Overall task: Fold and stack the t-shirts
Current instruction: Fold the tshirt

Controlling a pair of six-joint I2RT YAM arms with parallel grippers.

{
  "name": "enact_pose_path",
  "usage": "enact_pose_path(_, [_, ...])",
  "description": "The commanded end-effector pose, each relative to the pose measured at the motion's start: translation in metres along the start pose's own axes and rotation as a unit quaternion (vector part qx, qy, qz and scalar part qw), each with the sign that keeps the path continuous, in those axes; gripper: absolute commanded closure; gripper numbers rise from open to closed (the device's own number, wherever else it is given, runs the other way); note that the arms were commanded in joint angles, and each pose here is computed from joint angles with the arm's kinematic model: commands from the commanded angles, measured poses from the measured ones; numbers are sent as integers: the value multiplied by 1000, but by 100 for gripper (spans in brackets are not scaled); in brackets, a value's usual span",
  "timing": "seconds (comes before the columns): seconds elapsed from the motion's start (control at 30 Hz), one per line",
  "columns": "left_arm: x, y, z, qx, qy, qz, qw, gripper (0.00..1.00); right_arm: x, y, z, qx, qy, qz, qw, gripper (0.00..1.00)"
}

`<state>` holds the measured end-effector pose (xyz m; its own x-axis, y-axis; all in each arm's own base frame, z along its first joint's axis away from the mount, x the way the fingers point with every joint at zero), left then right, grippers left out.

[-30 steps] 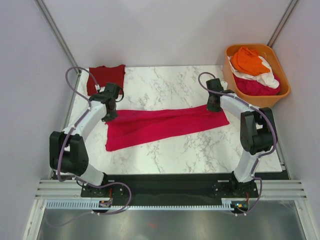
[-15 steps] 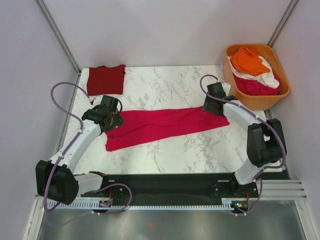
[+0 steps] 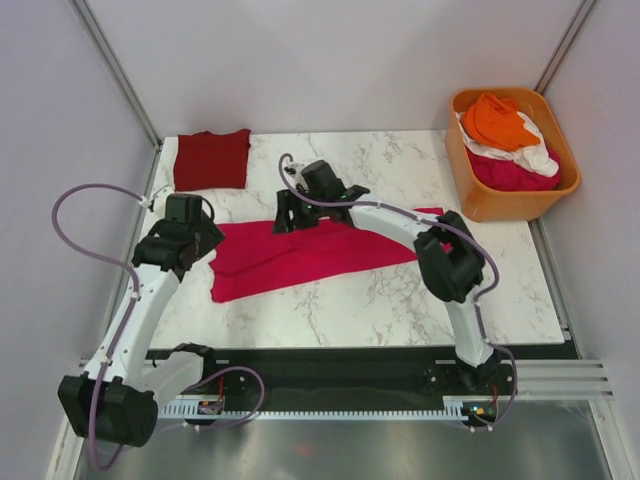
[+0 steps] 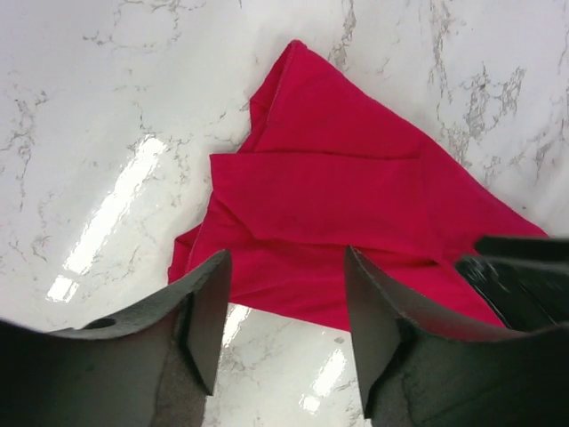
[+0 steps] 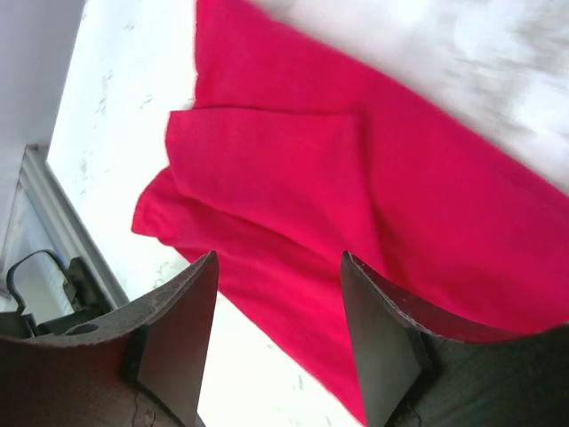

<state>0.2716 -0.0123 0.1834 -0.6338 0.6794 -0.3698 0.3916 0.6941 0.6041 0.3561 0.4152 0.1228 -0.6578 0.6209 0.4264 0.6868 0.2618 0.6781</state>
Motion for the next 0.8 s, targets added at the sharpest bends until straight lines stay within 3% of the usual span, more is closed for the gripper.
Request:
enact_pose_path(0.0, [4, -9, -4, 32, -34, -4, 999, 41, 26, -6, 49, 30, 102, 8, 994, 35])
enact_pose_path(0.03, [6, -8, -7, 33, -38, 3, 999, 41, 33, 12, 54, 13, 115, 3, 993, 35])
enact_pose_path(0.17, [13, -2, -29, 24, -55, 54, 997, 42, 35, 6, 88, 21, 106, -4, 994, 36])
enact_pose_path(0.4, [20, 10, -56, -4, -76, 113, 991, 38, -6, 25, 92, -28, -48, -60, 997, 34])
enact_pose_path(0.77, [29, 12, -59, -28, -62, 104, 992, 36, -24, 30, 91, -34, -85, -75, 993, 33])
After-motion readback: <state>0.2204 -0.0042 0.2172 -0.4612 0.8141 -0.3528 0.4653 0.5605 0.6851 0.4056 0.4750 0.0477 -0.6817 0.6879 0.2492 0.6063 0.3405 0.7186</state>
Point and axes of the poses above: each gripper's point midway between its finger pads, its own z axis out along the fingers, its own x axis along the line the jaws close on, y = z × x, the point moved 1 cm from there along -z, back along the fingers, and after that the axes turned 11 degrees about -z, right-handed, at the moved point
